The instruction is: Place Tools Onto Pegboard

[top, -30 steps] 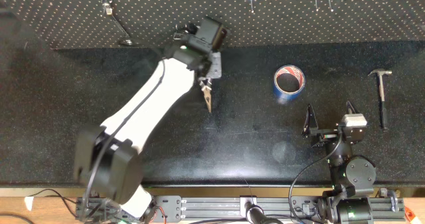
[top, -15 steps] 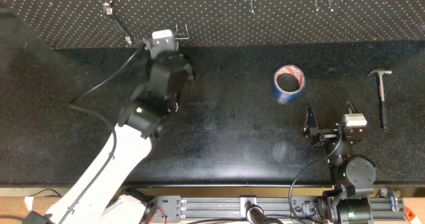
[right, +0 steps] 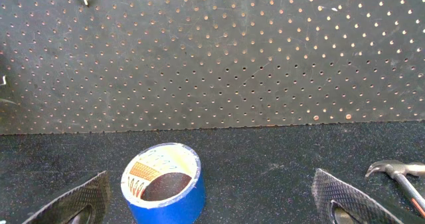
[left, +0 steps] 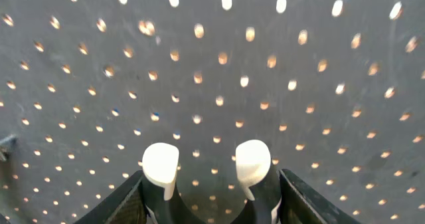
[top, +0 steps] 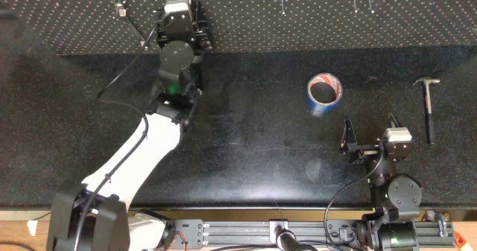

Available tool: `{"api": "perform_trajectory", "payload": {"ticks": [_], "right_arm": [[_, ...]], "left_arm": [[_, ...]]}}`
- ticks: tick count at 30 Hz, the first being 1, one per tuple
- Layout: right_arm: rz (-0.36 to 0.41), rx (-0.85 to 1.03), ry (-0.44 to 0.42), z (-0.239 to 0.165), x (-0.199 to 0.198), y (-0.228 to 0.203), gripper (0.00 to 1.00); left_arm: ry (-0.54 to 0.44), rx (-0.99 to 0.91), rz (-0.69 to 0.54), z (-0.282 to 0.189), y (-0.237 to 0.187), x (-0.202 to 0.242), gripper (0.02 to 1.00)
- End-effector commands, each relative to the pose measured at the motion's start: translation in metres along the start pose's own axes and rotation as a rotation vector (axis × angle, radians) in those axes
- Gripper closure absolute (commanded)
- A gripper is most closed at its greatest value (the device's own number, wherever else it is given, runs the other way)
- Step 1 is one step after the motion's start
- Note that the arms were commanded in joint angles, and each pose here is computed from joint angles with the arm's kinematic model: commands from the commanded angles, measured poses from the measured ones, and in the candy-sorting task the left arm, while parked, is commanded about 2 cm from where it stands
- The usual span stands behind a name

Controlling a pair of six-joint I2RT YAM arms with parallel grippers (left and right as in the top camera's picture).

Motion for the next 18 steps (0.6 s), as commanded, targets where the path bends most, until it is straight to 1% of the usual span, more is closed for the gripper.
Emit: {"api": "perform_trajectory", "payload": {"ticks": [1,5,8,9,11,12,13,14,15,16,17,18], "right_arm": [[0.010,0.001,0.001,0.000,0.001,-0.001,0.012],[0.010,0.001,0.001,0.000,0.001,-0.001,0.012],[0.010,0.001,0.001,0.000,0.001,-0.001,0.012],[0.010,0.001,0.001,0.000,0.001,-0.001,0.012],[0.010,0.001,0.001,0.000,0.001,-0.001,0.012],[0.010,0.001,0.001,0.000,0.001,-0.001,0.012],[0.010,0.001,0.001,0.000,0.001,-0.001,0.012],[0.010,0.001,0.001,0.000,0.001,-0.001,0.012],[0.010,0.001,0.001,0.000,0.001,-0.001,0.012],[0.010,0.001,0.001,0.000,0.001,-0.001,0.012],[0.010,0.001,0.001,0.000,0.001,-0.001,0.012],[0.010,0.001,0.001,0.000,0.001,-0.001,0.012]], "left_arm": [[-0.017,0.043,0.031,0.013,-0.021,-0.002,0.991],[0.006,0.127,0.068,0.018,-0.051,0.005,0.991],[0.009,0.137,0.072,0.019,-0.055,0.006,0.989],[0.014,0.149,0.078,0.019,-0.058,0.008,0.945],[0.027,0.177,0.089,0.018,-0.065,0.012,0.888],[0.031,0.184,0.093,0.018,-0.066,0.013,0.772],[0.032,0.184,0.093,0.018,-0.066,0.014,0.608],[0.032,0.185,0.093,0.018,-0.066,0.014,0.511],[0.032,0.185,0.093,0.018,-0.067,0.014,0.327],[0.032,0.185,0.093,0.018,-0.067,0.014,0.270],[0.036,0.184,0.092,0.019,-0.066,0.016,0.154],[0.037,0.184,0.092,0.019,-0.066,0.016,0.095]]}}
Point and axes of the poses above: each gripper's point midway between its finger pads, its own z axis out along the fingers, its own x axis along the line the jaws close on, y = z × x, the point moved 1 cm from there along -z, back along the fingers, and after that the axes turned 13 degrees about -z, right-handed, at the moved point
